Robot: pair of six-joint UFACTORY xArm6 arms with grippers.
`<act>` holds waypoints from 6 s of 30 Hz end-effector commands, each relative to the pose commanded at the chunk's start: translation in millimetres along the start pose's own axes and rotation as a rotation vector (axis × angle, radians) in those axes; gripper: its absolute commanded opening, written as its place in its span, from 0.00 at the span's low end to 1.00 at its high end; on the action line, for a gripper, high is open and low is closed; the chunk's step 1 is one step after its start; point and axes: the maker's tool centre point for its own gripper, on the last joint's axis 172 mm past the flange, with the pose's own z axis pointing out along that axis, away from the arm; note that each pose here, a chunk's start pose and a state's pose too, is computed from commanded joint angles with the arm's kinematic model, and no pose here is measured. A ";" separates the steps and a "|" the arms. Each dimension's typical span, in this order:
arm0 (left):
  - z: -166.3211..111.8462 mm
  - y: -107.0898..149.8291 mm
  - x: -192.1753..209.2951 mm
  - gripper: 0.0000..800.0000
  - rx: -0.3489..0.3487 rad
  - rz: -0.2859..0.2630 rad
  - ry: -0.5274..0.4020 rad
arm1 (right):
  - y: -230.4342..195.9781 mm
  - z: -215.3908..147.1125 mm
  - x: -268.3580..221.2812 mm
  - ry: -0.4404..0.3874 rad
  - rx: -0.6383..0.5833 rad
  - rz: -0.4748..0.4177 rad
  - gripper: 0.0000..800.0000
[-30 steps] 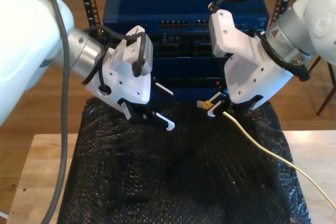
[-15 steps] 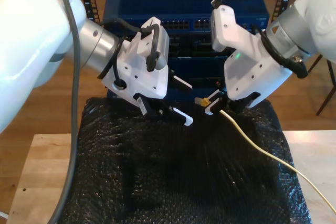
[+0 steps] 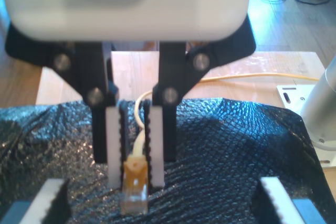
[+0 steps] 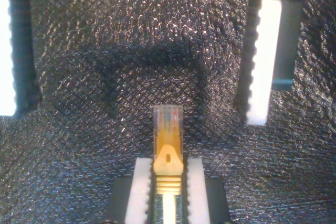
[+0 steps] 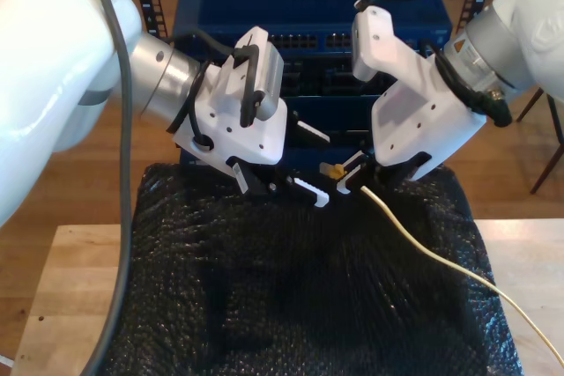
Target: Grab the cable and plug it in
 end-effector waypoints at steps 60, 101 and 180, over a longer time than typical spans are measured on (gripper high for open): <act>-9.2 -8.2 3.5 0.55 0.066 0.041 0.069 | -13.7 -9.3 14.6 0.020 0.044 0.030 0.01; -5.2 -0.6 7.2 0.04 0.050 0.024 0.098 | -14.2 -11.3 15.6 0.021 0.039 0.026 0.01; -54.4 29.3 76.9 0.00 -0.446 -0.419 0.583 | -62.1 -169.0 56.0 0.107 -0.381 -0.480 1.00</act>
